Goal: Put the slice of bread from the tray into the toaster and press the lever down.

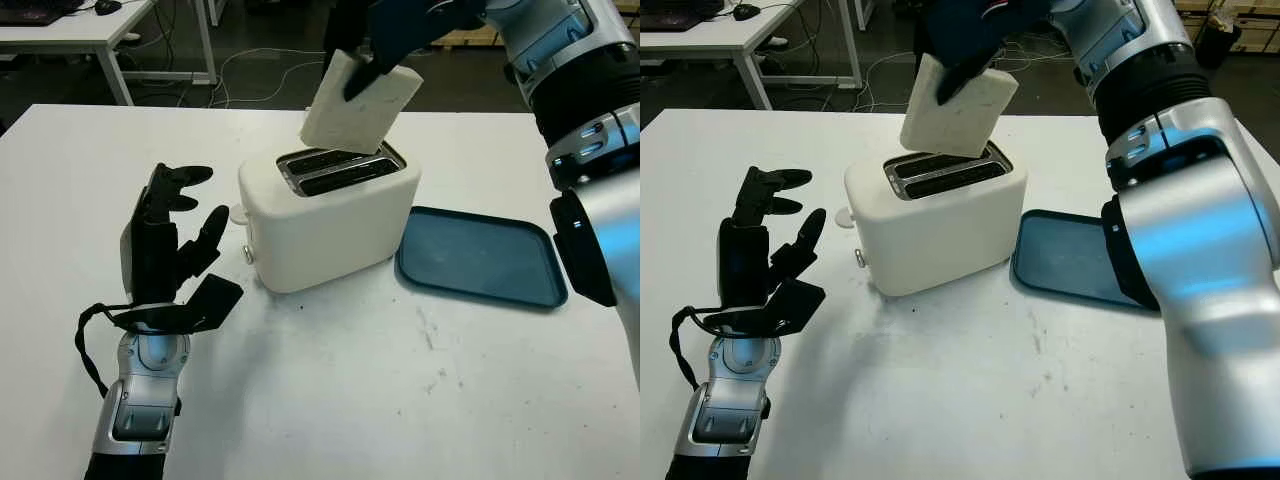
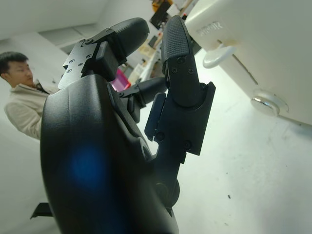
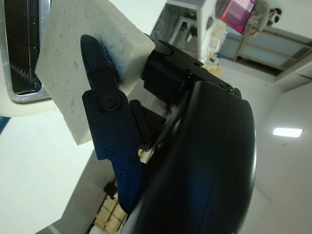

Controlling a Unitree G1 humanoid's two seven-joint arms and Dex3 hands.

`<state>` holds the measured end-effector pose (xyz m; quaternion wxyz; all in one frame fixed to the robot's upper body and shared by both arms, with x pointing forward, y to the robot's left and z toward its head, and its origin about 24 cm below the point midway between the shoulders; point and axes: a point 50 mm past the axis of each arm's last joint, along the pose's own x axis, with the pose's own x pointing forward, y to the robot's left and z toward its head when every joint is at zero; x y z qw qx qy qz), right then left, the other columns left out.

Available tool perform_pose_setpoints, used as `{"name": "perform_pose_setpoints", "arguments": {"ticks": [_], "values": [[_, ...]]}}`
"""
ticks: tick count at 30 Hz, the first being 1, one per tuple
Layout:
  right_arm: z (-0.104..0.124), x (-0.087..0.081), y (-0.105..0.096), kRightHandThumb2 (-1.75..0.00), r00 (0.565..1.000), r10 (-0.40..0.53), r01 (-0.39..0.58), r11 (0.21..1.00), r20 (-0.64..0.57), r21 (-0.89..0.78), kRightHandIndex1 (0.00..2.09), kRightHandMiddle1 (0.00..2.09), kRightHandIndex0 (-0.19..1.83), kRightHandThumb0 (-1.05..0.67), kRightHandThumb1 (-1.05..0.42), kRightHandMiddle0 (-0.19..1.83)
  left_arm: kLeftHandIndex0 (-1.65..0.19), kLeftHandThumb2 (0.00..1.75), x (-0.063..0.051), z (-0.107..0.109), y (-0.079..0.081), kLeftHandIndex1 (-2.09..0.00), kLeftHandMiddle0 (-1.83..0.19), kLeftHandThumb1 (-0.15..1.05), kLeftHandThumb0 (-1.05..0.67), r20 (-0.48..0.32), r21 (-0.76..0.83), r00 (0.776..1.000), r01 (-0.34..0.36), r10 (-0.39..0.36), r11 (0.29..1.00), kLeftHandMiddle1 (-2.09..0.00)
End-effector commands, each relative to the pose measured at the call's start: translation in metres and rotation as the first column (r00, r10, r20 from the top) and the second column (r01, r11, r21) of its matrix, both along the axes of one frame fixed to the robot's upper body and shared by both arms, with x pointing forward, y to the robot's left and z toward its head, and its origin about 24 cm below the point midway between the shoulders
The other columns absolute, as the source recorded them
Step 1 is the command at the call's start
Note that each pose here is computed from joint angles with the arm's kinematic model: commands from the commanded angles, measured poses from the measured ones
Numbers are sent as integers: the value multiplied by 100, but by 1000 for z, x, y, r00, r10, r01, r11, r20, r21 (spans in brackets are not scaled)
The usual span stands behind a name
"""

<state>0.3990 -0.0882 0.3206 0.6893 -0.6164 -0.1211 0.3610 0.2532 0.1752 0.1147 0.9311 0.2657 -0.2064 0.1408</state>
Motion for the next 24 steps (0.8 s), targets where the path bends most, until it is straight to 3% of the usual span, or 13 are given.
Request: {"name": "perform_pose_setpoints", "arguments": {"ticks": [1,12,24], "values": [[-6,1,1,0,1000,6,-6,1000,-27,6,14,4,151,-50,-83,133,-21,49,2,2,-1,-107,-24,92,-59,17,14,1000,-4,4,1000,-139],[-6,-1,-2,0,994,18,-16,1000,-104,19,16,3,147,-52,-82,133,-20,49,2,3,-2,-108,-23,92,-59,13,4,1000,3,-3,1000,-141],[-41,5,-5,0,981,-33,21,997,-190,-69,15,1,140,-46,-85,130,-21,48,1,2,-2,-108,-23,92,-57,17,2,1000,-2,2,1000,-141]]}}
